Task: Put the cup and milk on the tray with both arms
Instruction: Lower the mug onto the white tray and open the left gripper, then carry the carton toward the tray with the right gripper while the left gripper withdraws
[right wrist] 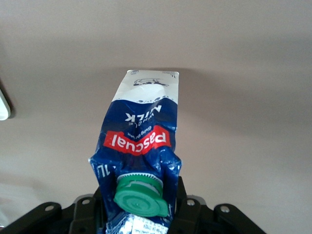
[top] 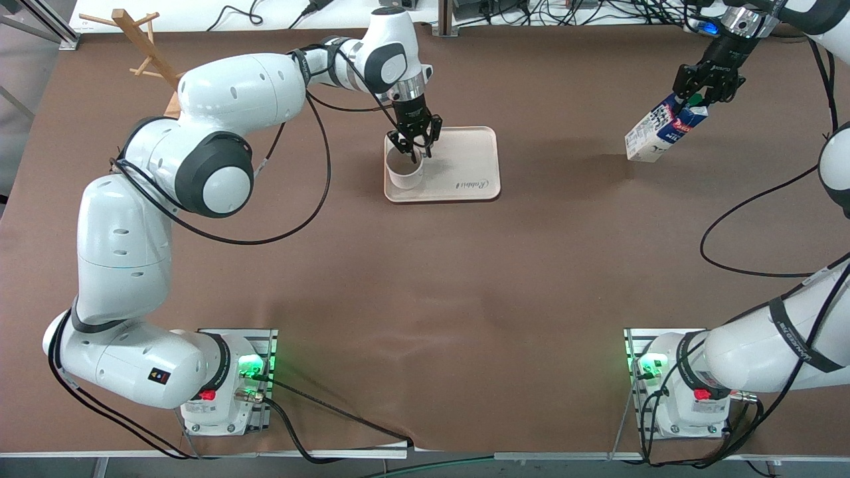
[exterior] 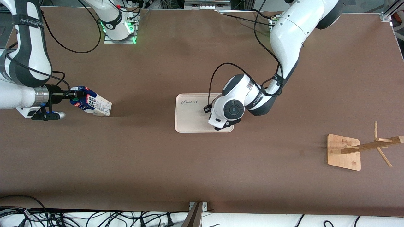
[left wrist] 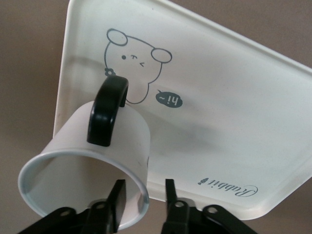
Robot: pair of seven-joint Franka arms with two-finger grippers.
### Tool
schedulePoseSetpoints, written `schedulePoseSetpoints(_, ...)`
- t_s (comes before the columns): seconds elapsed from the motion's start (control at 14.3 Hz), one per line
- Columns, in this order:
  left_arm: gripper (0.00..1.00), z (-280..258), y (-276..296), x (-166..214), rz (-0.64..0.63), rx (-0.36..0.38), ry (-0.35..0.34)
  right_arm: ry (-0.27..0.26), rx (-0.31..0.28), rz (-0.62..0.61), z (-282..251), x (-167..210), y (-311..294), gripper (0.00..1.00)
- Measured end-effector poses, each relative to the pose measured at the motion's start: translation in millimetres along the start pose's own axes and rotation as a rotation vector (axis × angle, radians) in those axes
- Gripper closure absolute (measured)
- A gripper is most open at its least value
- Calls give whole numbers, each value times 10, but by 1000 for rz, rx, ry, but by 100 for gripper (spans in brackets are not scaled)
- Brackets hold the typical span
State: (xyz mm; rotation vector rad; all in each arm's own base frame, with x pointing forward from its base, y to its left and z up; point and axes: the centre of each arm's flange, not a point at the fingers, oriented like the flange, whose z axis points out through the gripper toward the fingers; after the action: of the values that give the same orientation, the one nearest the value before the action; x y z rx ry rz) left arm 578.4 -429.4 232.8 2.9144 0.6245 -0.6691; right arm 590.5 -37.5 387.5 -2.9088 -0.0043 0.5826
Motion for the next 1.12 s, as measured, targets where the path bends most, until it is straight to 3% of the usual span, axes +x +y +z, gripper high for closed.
schedulePoseSetpoints(0.35,3,-348,-55,38,-7,-12,8,12,-4,27,-117,-88,-419,47)
schedulePoseSetpoints(0.49,0,-777,-148,-46,-1,-6,26,21,-10,55,-159,-146,-772,47)
schedulePoseSetpoints(0.84,0,-1937,-631,-481,96,97,134,55,-19,92,-286,-324,-1538,48)
schedulePoseSetpoints(1.12,0,-2761,-1374,-212,242,74,182,60,-31,19,-209,-479,-2192,48)
